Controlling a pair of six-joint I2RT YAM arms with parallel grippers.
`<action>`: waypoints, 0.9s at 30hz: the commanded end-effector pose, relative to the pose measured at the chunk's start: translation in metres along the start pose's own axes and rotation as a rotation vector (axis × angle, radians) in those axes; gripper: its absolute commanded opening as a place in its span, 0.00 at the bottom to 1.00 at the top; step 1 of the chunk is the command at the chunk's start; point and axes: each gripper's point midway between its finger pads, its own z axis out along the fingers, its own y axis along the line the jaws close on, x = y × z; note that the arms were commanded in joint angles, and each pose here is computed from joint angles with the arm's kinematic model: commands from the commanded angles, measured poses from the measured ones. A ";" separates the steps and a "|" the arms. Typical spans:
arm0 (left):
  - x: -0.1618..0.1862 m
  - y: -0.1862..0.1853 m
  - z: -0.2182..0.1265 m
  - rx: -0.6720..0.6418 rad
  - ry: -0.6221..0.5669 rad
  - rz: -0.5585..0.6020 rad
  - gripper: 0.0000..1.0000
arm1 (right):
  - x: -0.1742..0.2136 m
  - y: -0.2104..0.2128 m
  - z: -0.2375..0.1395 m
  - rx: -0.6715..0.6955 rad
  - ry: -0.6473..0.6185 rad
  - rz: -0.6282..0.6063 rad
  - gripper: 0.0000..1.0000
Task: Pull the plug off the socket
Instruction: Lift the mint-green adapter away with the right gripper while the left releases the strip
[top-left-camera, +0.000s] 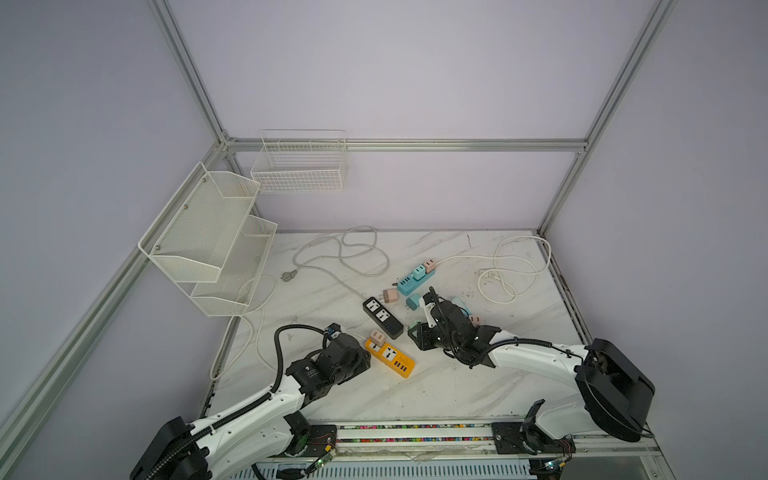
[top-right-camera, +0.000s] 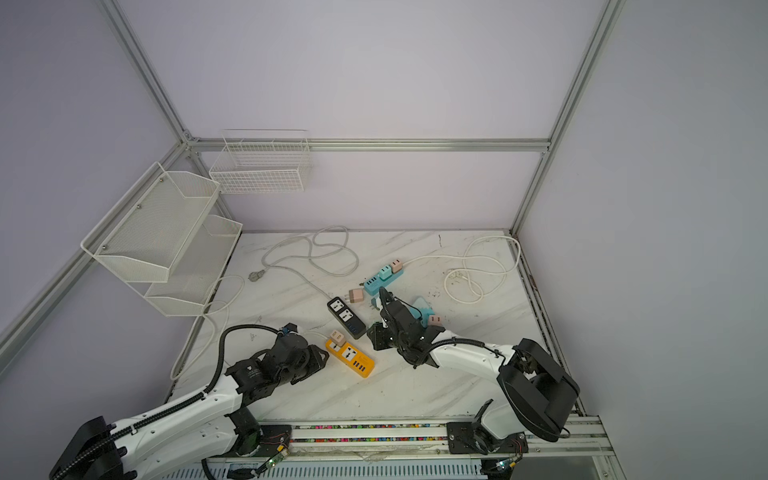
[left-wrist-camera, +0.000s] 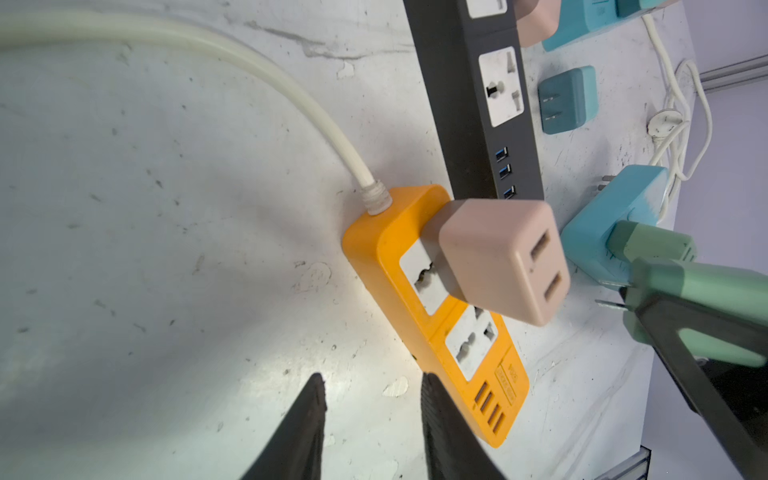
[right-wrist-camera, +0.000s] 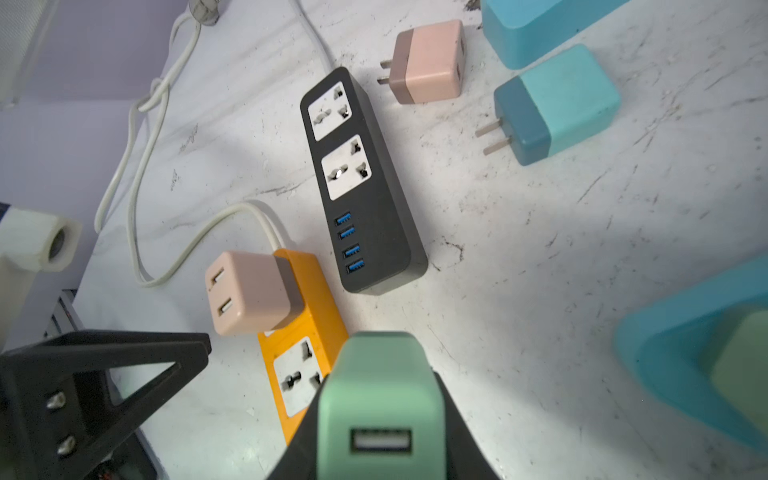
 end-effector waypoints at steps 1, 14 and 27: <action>-0.021 -0.016 -0.017 0.031 -0.076 0.033 0.40 | -0.006 0.003 0.007 -0.053 -0.049 0.095 0.04; -0.028 -0.010 -0.018 0.020 -0.104 0.047 0.44 | 0.022 -0.012 0.032 -0.067 0.006 0.159 0.04; -0.027 -0.005 -0.013 0.005 -0.096 0.043 0.47 | 0.035 -0.027 0.044 -0.012 0.037 0.156 0.09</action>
